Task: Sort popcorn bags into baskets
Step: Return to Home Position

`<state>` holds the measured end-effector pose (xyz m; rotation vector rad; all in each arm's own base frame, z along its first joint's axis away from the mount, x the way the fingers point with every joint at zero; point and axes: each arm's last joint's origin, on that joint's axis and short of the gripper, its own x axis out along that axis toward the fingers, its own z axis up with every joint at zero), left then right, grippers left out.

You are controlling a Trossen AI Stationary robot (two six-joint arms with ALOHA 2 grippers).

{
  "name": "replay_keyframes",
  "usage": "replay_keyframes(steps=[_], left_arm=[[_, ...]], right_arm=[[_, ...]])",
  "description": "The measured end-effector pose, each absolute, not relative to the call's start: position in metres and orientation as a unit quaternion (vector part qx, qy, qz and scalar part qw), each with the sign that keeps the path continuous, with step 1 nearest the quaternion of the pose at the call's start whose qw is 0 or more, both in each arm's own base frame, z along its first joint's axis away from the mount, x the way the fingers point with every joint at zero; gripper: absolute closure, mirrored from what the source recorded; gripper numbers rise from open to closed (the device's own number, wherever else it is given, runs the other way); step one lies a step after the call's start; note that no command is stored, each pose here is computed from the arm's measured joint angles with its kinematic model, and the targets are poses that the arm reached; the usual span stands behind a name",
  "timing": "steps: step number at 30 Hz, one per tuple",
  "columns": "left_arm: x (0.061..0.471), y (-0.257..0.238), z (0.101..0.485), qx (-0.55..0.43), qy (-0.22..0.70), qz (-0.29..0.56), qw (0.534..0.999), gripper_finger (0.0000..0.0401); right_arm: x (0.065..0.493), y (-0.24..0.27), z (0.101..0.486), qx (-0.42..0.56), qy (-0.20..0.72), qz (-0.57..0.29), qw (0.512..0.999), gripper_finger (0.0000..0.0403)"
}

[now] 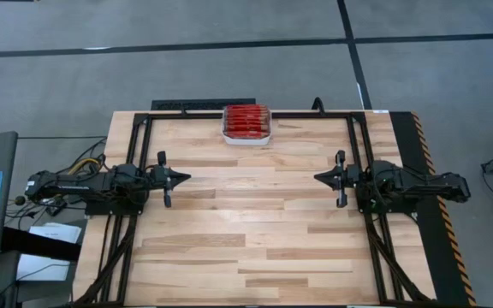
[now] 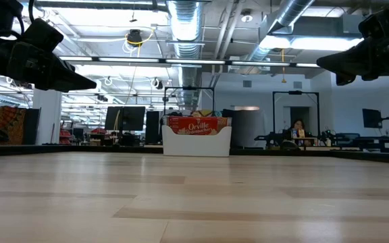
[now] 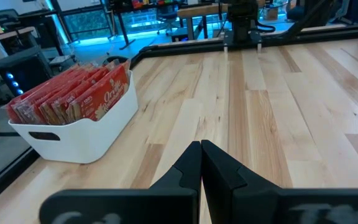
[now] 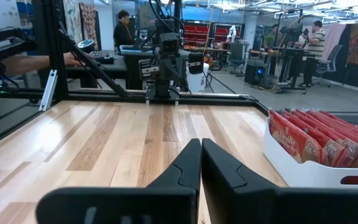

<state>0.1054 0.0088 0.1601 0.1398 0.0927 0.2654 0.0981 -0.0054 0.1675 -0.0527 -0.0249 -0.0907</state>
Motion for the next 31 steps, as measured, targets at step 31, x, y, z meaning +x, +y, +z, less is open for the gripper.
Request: replay_keyframes(steps=[31], left_arm=[[0.1054,0.0088,0.1601,0.07,0.046,0.132,0.988,0.0401]], right_arm=[[0.0981,-0.0054,0.1675,-0.026,-0.013,-0.046,0.999,0.037]])
